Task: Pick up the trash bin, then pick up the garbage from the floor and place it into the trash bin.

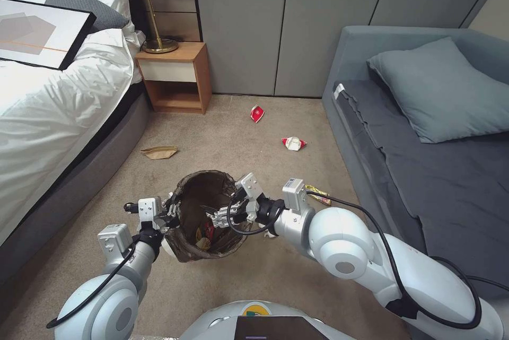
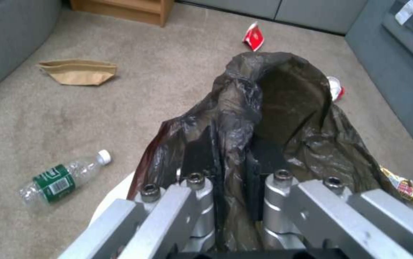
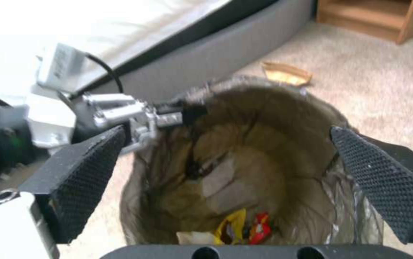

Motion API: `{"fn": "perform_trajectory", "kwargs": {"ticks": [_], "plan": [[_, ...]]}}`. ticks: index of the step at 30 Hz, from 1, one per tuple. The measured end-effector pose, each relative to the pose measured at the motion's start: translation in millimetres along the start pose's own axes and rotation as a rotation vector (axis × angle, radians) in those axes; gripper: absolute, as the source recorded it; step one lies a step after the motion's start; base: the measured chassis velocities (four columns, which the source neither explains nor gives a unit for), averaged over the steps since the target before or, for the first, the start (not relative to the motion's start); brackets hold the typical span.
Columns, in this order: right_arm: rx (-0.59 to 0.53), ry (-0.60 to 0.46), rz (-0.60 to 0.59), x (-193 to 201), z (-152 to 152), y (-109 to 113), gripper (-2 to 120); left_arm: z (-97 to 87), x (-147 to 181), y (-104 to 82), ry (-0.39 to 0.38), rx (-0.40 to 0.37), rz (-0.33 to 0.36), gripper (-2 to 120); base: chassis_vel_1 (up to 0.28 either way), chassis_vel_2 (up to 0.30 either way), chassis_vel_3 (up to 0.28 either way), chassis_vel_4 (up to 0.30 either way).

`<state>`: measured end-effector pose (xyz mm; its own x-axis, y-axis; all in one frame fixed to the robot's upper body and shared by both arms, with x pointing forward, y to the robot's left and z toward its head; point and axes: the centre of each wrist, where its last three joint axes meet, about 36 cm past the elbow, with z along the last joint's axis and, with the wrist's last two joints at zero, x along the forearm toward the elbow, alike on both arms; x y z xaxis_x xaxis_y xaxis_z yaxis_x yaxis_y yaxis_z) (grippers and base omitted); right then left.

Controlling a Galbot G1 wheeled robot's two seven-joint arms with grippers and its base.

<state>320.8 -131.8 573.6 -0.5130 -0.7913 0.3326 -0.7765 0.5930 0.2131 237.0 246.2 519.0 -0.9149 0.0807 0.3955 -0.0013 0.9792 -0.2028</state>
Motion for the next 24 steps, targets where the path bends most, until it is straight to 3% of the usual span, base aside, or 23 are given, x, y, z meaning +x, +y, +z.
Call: {"fn": "perform_trajectory", "kwargs": {"ticks": [5, 11, 16, 18, 24], "plan": [[0.013, -0.074, -0.034, 24.8, -6.9, -0.9, 100, -0.5, -0.2, 0.1, -0.002, 0.0, 0.001, 8, 0.0, 0.0, 0.0, 0.0], [0.033, -0.173, 0.014, 50.8, -4.1, -8.0, 100, -0.8, -0.3, 0.2, -0.003, 0.001, 0.002, 8, 0.0, 0.0, 0.0, 0.0], [0.04, -0.262, 0.14, 60.8, 11.5, -15.0, 100, -1.3, -0.3, 0.9, -0.006, 0.003, -0.002, 8, 0.0, 0.0, 0.0, 0.0], [0.091, -0.333, 0.294, 68.5, 27.5, -20.8, 100, -0.7, 0.2, 1.4, -0.004, 0.006, -0.005, 8, 0.0, 0.0, 0.0, 0.0], [0.11, -0.392, 0.502, 85.8, 45.4, -35.0, 100, -0.4, 0.9, 2.8, 0.001, 0.003, -0.008, 8, 0.0, 0.0, 0.0, 0.0]]}}
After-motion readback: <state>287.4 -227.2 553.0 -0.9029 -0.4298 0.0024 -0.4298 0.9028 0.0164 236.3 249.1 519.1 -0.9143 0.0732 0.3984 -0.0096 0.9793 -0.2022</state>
